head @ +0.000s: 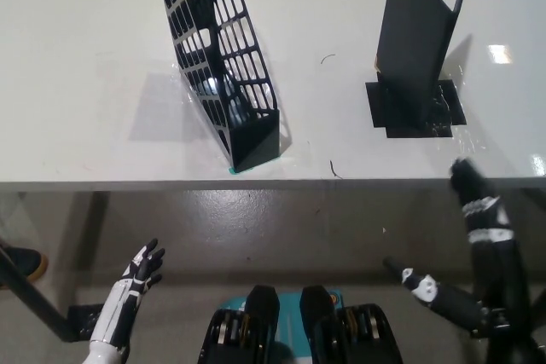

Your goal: A notebook is kept standing on the table on the right hand side and a black shelf is kept on the left hand side and the robot uses its right hand to grab the notebook and places it in the shelf

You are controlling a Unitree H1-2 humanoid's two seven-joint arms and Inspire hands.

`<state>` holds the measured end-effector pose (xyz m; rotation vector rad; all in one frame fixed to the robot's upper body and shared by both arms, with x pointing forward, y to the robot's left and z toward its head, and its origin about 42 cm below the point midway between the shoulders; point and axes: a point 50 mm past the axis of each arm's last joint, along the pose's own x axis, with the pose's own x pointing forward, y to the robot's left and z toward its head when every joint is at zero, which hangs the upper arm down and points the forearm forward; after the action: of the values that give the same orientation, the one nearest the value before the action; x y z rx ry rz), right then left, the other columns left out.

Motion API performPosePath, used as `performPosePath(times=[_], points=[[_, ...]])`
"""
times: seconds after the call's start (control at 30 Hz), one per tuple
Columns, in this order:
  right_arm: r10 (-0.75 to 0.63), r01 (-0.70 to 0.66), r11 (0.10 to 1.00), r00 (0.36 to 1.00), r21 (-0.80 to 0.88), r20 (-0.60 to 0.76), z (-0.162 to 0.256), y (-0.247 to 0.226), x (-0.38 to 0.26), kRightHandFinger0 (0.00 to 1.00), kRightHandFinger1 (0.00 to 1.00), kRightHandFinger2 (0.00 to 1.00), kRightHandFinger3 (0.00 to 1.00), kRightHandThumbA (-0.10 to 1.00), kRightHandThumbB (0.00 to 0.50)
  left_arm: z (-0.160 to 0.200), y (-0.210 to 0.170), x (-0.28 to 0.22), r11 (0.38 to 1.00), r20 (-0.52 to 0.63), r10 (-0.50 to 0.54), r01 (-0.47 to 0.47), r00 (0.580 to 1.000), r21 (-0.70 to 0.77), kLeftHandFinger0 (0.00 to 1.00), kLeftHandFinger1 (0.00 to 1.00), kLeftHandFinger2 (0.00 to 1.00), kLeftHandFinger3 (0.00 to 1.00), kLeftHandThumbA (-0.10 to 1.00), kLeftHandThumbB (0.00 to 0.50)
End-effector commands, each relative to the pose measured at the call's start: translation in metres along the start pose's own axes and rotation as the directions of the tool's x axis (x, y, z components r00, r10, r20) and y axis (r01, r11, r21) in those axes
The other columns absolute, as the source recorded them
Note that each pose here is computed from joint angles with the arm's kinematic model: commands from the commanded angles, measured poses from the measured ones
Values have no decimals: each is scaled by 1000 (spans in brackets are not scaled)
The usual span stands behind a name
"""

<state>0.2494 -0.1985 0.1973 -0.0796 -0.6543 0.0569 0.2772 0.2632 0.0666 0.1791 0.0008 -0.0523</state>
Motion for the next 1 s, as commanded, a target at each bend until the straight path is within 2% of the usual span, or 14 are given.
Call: performPosePath(times=[0.0,0.17,0.3,0.4,0.47,0.53,0.67,0.73,0.83,0.97], points=[[-20,26,999,990,-38,139,24,-10,27,1000,1000,1000,1000,1000,291,9,5,6,1000,73,-14,12,997,25,1000,1000,1000,1000,1000,122],[-96,106,992,986,-68,135,11,-22,60,1000,1000,1000,1000,1000,284,7,5,4,999,71,-18,15,997,40,1000,1000,1000,1000,1000,124],[-140,146,987,986,-59,94,-12,-35,93,1000,1000,1000,1000,1000,321,5,5,1,1000,68,-16,14,998,24,1000,1000,1000,1000,1000,117],[-153,157,986,985,-54,82,-20,-38,108,1000,1000,1000,1000,1000,305,4,4,-2,1000,61,-14,13,998,23,1000,1000,1000,1000,1000,118],[-175,177,983,983,-55,49,-29,-41,127,1000,1000,1000,1000,1000,337,4,4,-2,1000,66,-15,14,998,20,1000,1000,1000,1000,1000,88],[-182,183,982,983,-53,32,-36,-44,138,1000,1000,1000,1000,1000,353,3,4,-2,1000,68,-16,15,998,22,1000,1000,1000,1000,1000,84],[-194,192,979,980,-64,-36,-52,-48,164,1000,1000,1000,1000,1000,349,2,4,-3,1000,55,-18,16,998,24,1000,1000,1000,1000,1000,116],[-204,199,977,977,-71,-64,-59,-49,175,1000,1000,1000,1000,1000,357,3,3,-3,1000,55,-17,15,998,24,1000,1000,1000,1000,1000,106],[-222,213,973,968,-89,-113,-71,-50,192,1000,1000,1000,1000,1000,404,2,3,-5,1000,54,-16,15,998,27,1000,1000,1000,1000,1000,106],[-237,225,970,958,-91,-161,-85,-48,217,1000,1000,1000,1000,1000,391,2,3,-5,999,63,-14,12,998,31,1000,1000,1000,1000,1000,101]])
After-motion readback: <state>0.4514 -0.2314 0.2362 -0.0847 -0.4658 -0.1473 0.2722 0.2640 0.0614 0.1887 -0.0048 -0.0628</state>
